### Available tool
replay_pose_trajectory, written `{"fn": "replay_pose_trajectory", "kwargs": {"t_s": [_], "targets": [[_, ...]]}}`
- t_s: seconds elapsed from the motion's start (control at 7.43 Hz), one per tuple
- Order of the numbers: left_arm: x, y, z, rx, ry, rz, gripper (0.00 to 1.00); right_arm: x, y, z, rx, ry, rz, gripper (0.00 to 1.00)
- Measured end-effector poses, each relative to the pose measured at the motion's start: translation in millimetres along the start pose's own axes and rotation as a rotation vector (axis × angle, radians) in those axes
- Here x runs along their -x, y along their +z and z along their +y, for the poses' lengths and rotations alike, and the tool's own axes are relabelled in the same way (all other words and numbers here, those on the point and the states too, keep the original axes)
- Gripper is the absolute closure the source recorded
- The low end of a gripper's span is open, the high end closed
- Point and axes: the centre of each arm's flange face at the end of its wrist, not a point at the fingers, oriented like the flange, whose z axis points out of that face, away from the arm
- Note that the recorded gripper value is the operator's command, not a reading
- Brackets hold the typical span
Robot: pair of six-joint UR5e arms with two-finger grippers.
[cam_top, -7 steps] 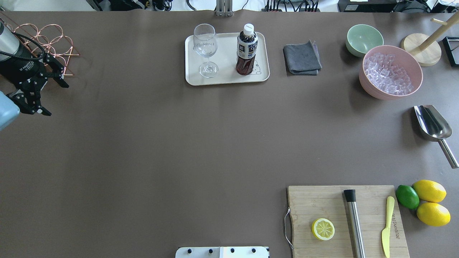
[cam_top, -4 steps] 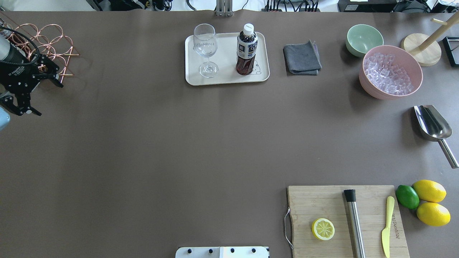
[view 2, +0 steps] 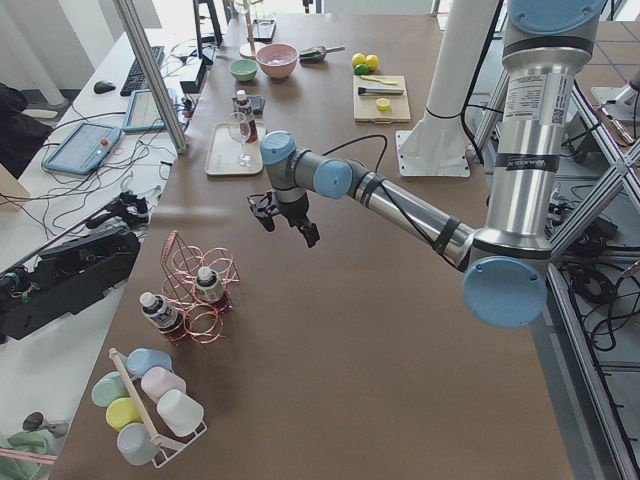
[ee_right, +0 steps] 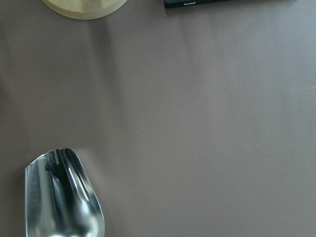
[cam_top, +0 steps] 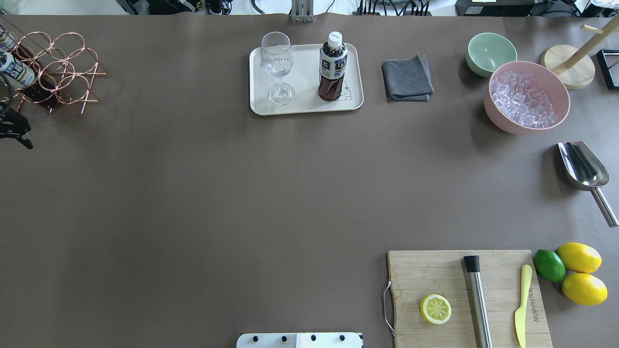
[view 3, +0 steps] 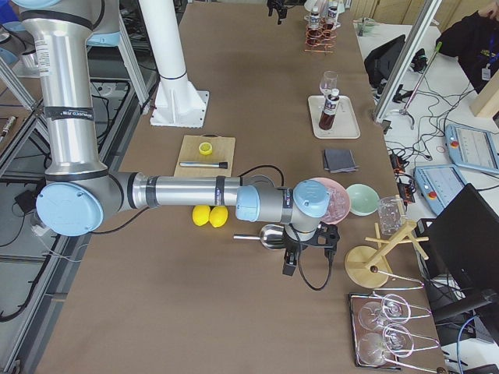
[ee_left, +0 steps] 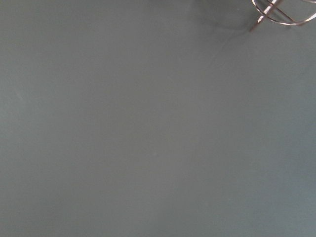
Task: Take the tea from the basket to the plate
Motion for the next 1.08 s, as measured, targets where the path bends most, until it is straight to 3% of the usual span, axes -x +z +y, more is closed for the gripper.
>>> {"fn": "replay_pose_trajectory", "kwargs": {"t_s": [0.54, 0.81, 1.08], "targets": [[155.4, 2.4, -93.2, -0.001, 0.372, -0.037, 0.03, -4.5, 6.2, 3.8, 0.013, 0.001, 0.003, 0.00], [228.8, 4.0, -135.1, 0.006, 0.500, -0.026, 0.03, -5.2, 3.6, 4.1, 0.010, -0.056, -0.011, 0.00], [248.6, 4.6, -144.1, 0.007, 0.556, -0.021, 0.03, -9.6, 6.6, 5.6, 0.015, -0.141, -0.010, 0.00]]}}
